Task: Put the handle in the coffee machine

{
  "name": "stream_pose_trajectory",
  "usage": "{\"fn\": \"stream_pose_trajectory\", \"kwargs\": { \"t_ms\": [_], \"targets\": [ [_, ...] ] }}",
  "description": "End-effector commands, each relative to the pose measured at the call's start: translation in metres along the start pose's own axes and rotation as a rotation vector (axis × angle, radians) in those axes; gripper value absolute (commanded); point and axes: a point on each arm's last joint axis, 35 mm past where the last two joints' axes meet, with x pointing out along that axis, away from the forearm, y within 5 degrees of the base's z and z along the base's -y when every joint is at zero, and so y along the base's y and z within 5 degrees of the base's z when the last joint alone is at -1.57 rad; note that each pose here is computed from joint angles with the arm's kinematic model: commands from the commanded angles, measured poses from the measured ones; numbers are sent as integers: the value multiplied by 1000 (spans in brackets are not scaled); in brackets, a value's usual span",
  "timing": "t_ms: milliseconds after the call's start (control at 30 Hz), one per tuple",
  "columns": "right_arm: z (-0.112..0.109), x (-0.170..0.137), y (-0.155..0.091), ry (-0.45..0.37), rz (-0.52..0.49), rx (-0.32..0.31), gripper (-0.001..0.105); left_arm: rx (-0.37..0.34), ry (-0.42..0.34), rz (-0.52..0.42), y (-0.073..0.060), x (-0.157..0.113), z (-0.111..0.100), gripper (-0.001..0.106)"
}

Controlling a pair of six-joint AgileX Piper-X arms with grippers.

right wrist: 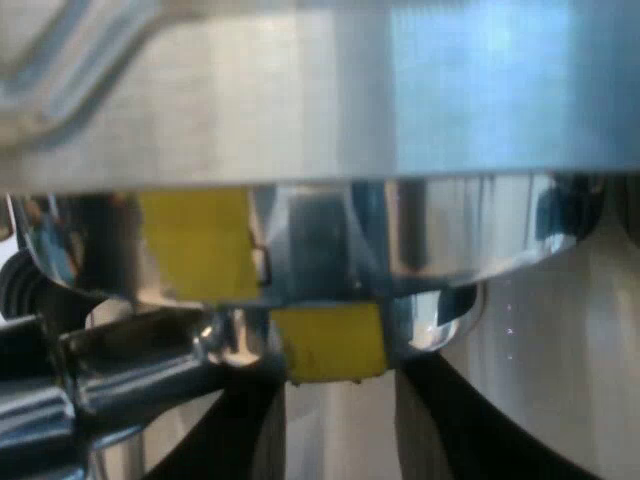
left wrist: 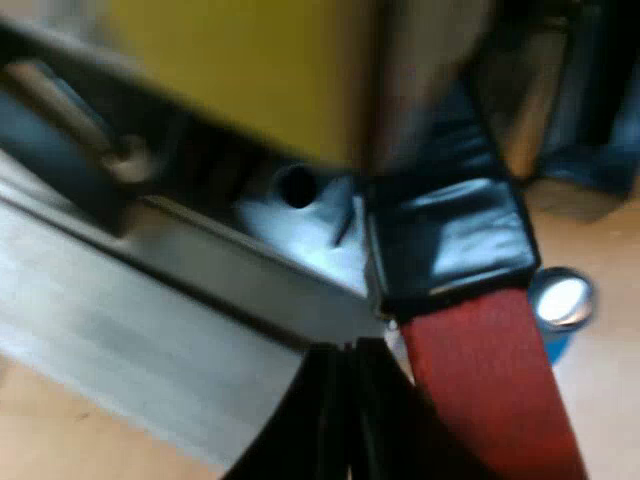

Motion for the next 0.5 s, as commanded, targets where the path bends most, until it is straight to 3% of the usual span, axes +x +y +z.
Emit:
{"fn": "stream_pose_trajectory", "kwargs": {
  "t_ms": [33,400,500],
  "targets": [
    [31,4,-10,-110,-34,76,30,-3,-7,-52,-6,0,2,0],
    [31,4,-10,-109,-35,64,30,-69,-12,-188,-19,0,-2,0],
    [32,1,-8,-107,-29,63,30,-148,-32,-239,-22,-1,-2,0]
  ]
}}
